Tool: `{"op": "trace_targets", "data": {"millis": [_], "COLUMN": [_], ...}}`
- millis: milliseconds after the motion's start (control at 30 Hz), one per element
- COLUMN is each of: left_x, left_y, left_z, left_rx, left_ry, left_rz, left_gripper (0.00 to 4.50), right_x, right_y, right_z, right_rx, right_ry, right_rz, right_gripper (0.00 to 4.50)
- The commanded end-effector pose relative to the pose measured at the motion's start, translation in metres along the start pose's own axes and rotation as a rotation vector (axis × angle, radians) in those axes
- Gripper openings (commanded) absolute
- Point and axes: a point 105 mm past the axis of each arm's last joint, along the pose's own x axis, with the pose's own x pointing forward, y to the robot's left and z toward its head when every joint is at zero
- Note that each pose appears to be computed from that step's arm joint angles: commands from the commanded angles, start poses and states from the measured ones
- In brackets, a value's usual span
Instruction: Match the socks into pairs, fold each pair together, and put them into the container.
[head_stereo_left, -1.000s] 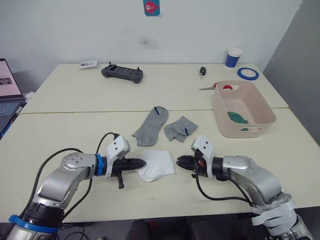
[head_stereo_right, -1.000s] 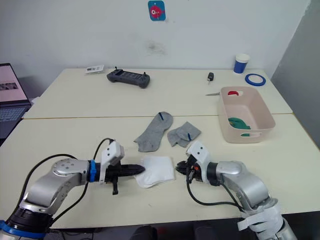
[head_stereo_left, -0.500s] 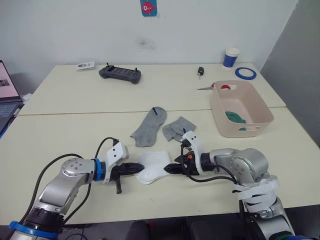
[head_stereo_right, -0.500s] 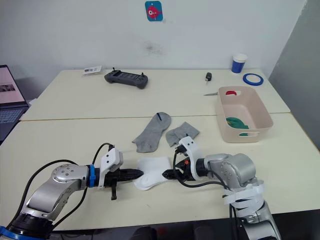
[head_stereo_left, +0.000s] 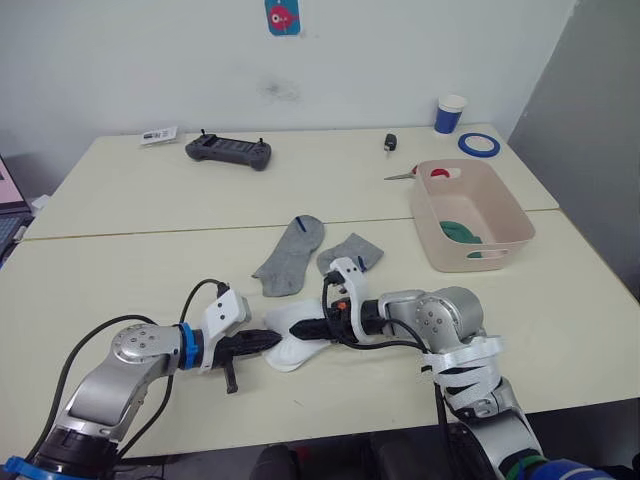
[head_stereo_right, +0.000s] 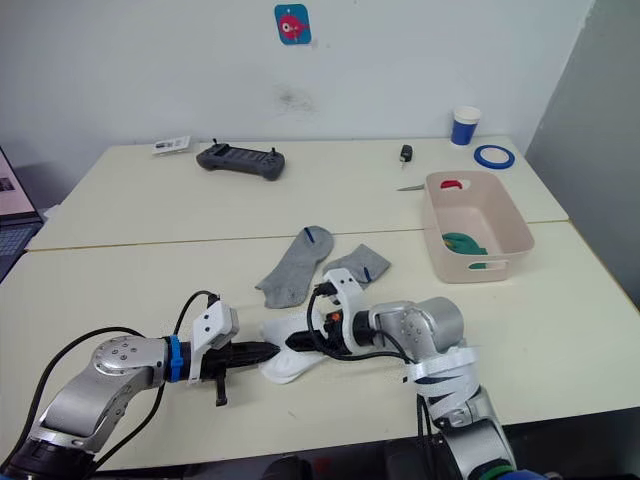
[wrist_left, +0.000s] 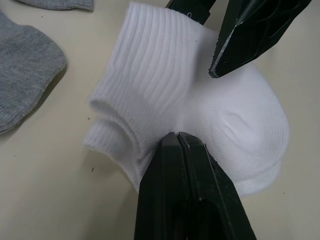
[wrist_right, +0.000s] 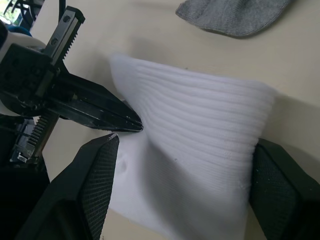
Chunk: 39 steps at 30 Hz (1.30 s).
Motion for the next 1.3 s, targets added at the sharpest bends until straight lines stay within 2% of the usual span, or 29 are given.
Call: {"op": "trace_targets", "data": {"millis": [33,133,233,533,633,733,833,933,1100,1167,1300], "left_x": [-0.003,-0.005,-0.007,-0.01,-0.011,-0.015,-0.017,-0.01,0.006,0.009,0.012], "left_y": [-0.001,-0.001,0.001,0.008,0.011,0.017,0.019,0.01,-0.014,-0.022,-0.03], "left_z": [-0.02,-0.021,-0.021,-0.016,0.001,0.028,0.048,0.08,0.143,0.16,0.176], "left_rx": [-0.056,-0.058,-0.059,-0.065,-0.078,-0.096,-0.058,-0.006,0.09,0.125,0.173], "left_ry": [0.074,0.077,0.079,0.054,-0.031,-0.151,-0.187,-0.234,-0.37,-0.396,-0.414], "left_rz": [0.013,0.02,0.03,0.052,0.068,0.094,0.103,0.038,-0.115,-0.17,-0.232], "left_gripper": [0.0,0.0,0.0,0.0,0.0,0.0,0.0,0.59,2.17,2.77,4.01], "right_x": [0.007,0.008,0.007,0.007,0.0,-0.015,-0.036,-0.064,-0.123,-0.151,-0.206], "right_y": [0.012,0.014,0.014,0.019,0.015,0.007,0.002,0.003,0.002,-0.001,-0.012], "right_z": [-0.002,0.001,0.004,0.006,0.009,0.011,0.017,0.02,0.017,0.024,0.043], "right_rx": [0.035,0.039,0.034,0.035,0.004,-0.089,-0.143,-0.202,-0.305,-0.316,-0.348], "right_ry": [0.008,-0.006,-0.017,-0.047,-0.079,-0.121,-0.185,-0.247,-0.338,-0.416,-0.542], "right_rz": [0.067,0.077,0.082,0.1,0.076,0.022,-0.013,-0.038,-0.127,-0.191,-0.352], "right_gripper": [3.84,3.84,3.23,0.16,0.06,0.06,0.06,0.06,0.06,0.06,0.06]}}
